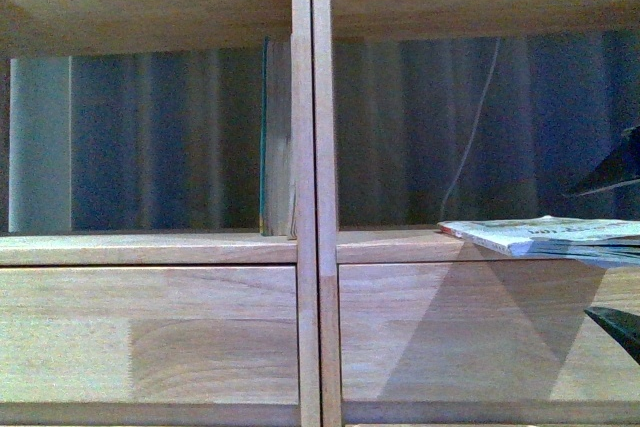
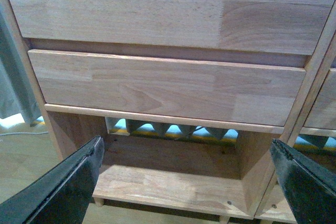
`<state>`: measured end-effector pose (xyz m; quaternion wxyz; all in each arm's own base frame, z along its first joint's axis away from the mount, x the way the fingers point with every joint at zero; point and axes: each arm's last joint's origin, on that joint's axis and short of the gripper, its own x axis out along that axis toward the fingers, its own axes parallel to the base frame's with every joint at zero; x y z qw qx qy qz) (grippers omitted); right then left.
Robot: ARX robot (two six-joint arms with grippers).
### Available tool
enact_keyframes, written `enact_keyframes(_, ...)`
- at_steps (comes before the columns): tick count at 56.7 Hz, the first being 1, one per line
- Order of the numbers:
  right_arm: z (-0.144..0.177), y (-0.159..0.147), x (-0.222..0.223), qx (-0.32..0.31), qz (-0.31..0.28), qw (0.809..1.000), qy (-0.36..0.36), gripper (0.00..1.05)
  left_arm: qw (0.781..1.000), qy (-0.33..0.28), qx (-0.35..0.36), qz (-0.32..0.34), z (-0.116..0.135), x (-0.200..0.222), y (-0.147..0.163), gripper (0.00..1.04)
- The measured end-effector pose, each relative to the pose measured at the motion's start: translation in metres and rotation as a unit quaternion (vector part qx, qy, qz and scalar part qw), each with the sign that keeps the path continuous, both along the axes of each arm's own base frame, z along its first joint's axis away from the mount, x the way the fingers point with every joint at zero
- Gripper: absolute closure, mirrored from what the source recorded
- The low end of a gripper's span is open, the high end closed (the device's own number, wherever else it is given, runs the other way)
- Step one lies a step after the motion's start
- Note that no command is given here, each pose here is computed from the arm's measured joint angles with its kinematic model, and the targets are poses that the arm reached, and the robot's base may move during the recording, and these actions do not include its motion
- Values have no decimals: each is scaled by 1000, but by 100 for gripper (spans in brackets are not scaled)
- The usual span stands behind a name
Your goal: Organize books on shelf
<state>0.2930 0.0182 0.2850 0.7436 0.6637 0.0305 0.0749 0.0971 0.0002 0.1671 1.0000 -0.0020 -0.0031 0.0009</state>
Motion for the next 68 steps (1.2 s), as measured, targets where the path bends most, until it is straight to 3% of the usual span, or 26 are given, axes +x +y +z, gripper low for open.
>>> enact_keyframes(9, -2, -2, 12, 22, -25, 999, 16, 8, 1000, 0, 0, 0, 0, 0, 0, 7)
enact_keyframes(14, -2, -2, 16, 30, -37, 999, 20, 19, 1000, 0, 0, 0, 0, 0, 0, 7)
enact_keyframes(35, 6, 1, 16, 38, -37, 999, -3, 96, 1000, 0, 0, 0, 0, 0, 0, 7)
enact_keyframes(52, 15, -10, -7, 37, -10, 998, -45, 97, 1000, 0, 0, -4, 0, 0, 0, 7)
enact_keyframes(59, 37, -21, -27, 28, 6, 995, -98, 97, 984, -14, -2, -178, 11, 10, 7, 7)
enact_keyframes(68, 63, -24, -50, -4, 40, 986, -161, 97, 965, -29, -13, -261, 40, 34, 26, 7)
